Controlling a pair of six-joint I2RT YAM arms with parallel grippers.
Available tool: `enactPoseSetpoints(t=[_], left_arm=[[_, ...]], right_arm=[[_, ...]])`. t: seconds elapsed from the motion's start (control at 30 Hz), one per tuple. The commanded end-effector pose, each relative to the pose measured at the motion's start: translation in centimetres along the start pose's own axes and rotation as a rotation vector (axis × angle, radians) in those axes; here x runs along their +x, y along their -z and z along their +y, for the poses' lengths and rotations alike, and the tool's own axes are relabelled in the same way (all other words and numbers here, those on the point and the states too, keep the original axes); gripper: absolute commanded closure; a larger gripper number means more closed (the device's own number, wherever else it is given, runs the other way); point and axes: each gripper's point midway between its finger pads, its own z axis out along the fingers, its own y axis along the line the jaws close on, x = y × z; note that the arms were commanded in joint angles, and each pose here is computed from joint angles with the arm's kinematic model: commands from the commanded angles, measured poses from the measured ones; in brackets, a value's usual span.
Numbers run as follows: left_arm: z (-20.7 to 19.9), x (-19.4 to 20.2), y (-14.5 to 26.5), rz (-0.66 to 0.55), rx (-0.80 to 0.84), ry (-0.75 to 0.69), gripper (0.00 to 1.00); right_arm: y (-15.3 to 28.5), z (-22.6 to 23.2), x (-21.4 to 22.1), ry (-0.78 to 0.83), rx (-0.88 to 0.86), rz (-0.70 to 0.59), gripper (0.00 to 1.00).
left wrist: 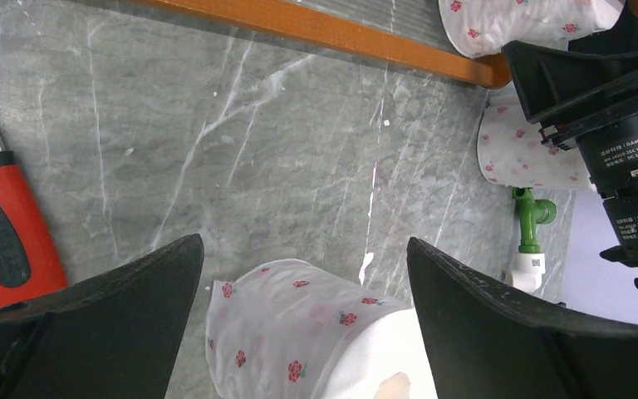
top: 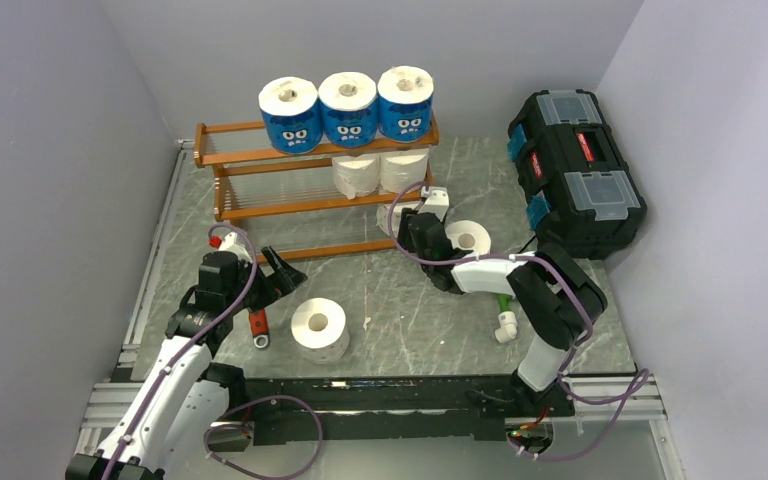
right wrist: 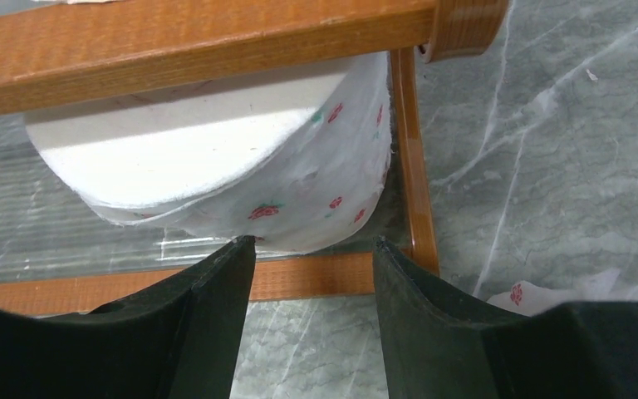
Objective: Place and organize the paper towels onto the shelf
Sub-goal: Place the paper towel on the shelf.
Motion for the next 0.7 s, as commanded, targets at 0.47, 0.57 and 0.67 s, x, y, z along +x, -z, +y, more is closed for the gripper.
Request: enactPoseSetpoints(t=[0.47,0.57,0.67], left_arm=[[-0.4,0.0,-0.1,-0.004,0.027,-0.012,0.02],[-0.3,0.1,-0.1,-0.002,0.027,-0.009,0.02],[-0.4,0.0,0.0,-0.004,0.029,-0.012,0.02]], right_arm=[[-1.4,0.0,-3.2,-0.037,0.036,-0.089,0.43],[-1.7,0.0,-3.2,-0.031,0.051,-0.082,0.43],[-1.8,-0.1,-3.3,-0.034,0.052,-0.087,0.43]])
